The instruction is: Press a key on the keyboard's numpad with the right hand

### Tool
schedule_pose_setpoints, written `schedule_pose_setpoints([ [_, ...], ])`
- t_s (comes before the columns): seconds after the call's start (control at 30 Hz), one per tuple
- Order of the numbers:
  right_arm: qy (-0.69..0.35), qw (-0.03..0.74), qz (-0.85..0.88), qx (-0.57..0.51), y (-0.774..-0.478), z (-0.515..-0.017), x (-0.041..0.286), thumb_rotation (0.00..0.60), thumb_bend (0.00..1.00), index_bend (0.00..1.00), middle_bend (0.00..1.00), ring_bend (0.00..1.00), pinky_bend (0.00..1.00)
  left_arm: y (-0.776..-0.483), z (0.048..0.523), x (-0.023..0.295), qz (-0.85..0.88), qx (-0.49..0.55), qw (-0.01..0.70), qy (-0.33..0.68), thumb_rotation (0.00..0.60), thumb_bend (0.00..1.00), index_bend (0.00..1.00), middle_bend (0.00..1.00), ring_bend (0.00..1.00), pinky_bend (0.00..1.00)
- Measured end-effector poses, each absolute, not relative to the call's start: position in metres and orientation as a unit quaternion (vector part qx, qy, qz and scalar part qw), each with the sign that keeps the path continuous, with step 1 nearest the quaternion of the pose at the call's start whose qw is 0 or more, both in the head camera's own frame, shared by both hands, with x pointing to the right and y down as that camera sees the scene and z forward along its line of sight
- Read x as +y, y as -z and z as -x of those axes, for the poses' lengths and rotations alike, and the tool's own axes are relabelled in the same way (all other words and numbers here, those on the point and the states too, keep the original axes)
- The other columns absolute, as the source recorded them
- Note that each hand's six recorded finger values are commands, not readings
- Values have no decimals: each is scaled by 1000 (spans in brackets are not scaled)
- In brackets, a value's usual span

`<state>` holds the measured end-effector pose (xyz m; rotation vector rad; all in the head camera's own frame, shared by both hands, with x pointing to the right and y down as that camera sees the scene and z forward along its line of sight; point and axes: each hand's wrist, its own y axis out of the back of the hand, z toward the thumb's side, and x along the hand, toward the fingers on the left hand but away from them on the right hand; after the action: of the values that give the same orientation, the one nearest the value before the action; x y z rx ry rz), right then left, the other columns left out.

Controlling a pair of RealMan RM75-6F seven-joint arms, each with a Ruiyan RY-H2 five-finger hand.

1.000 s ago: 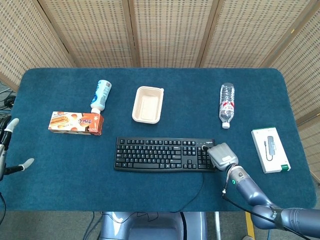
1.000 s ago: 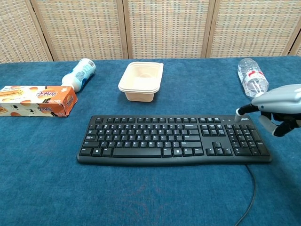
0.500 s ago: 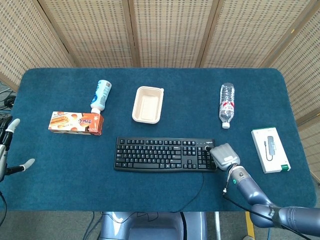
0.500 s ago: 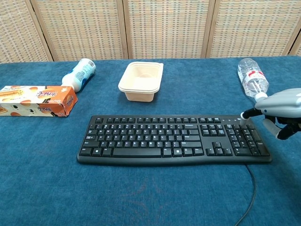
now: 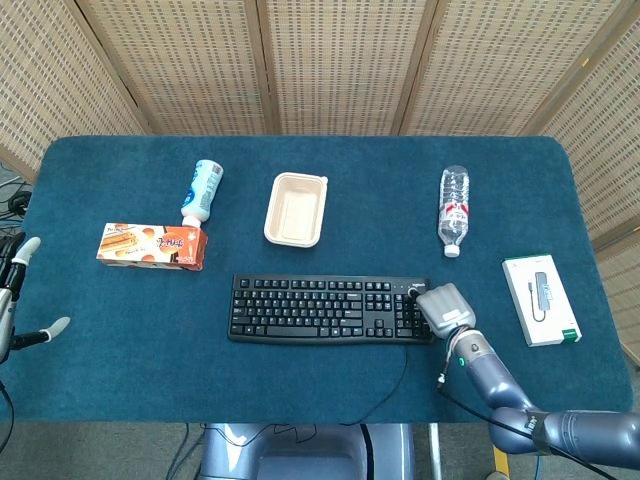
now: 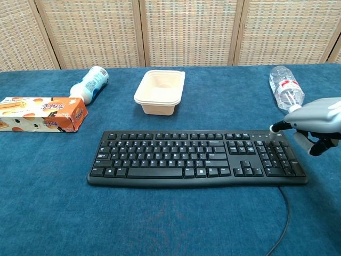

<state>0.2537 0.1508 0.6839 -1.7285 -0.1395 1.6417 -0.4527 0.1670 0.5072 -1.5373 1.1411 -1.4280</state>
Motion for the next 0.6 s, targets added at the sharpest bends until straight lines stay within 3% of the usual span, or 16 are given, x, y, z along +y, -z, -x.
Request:
schedule_pose_setpoints([
  [0.6, -649, 374, 661, -41, -687, -249, 153, 600, 1000, 193, 833, 1000, 1000, -507, 454, 167, 598, 445, 367, 557, 600, 0, 0, 0, 0, 0],
])
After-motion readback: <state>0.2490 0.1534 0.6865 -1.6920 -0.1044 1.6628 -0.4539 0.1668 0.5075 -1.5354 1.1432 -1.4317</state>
